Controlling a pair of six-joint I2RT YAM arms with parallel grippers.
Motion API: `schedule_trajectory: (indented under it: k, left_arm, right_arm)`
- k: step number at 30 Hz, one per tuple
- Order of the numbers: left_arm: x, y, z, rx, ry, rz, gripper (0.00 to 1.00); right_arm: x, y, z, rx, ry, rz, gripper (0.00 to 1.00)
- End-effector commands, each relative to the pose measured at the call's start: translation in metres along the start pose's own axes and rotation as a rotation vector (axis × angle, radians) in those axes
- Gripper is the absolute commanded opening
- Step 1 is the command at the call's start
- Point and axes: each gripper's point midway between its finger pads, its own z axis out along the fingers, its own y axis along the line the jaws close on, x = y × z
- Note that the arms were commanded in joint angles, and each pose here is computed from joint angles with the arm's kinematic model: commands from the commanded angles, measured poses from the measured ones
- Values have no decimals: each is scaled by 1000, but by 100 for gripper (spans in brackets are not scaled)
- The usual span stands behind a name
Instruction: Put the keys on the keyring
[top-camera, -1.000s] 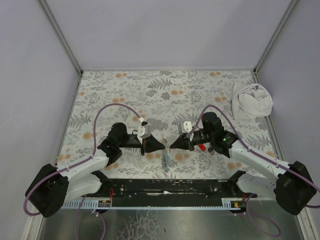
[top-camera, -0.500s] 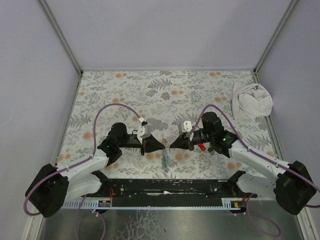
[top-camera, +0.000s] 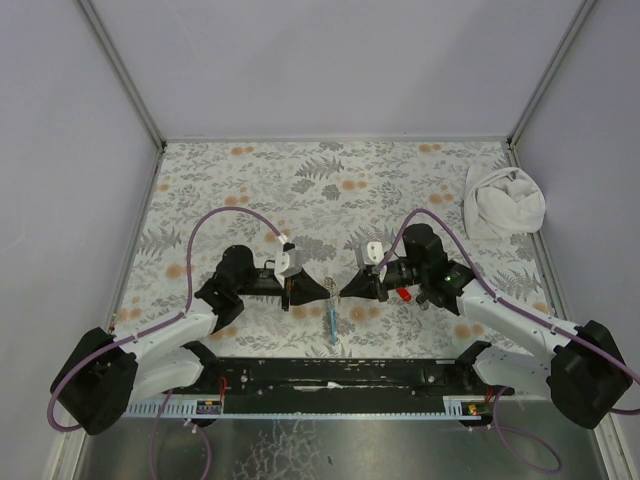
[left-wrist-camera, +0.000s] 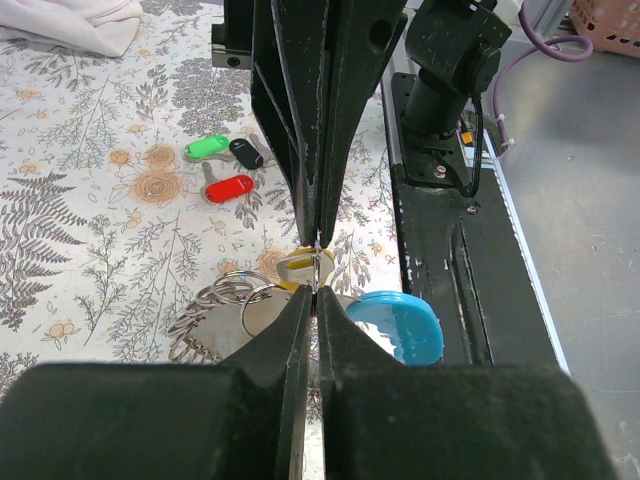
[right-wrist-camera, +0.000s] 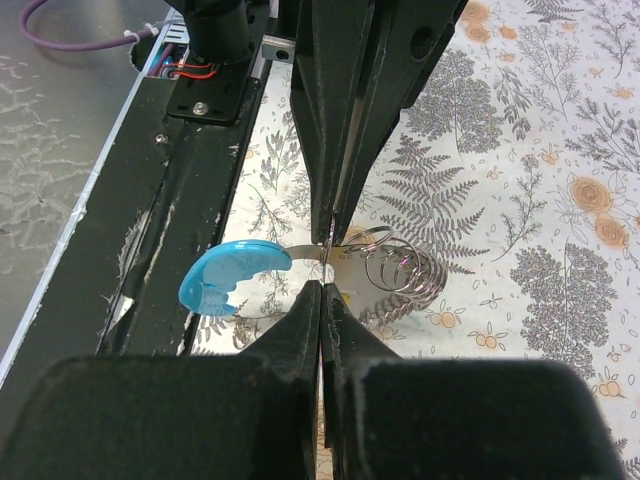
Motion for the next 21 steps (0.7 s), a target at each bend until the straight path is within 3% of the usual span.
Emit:
schedule_trajectory:
  k: [1, 21]
  left_arm:
    - [-16, 0, 1, 8, -54, 63, 0]
    - [-21, 5, 2, -44, -67, 70, 0]
  right_arm:
    - [-27, -2, 2, -34, -58, -53, 0]
    - [-33, -8, 7, 5, -95, -25, 0]
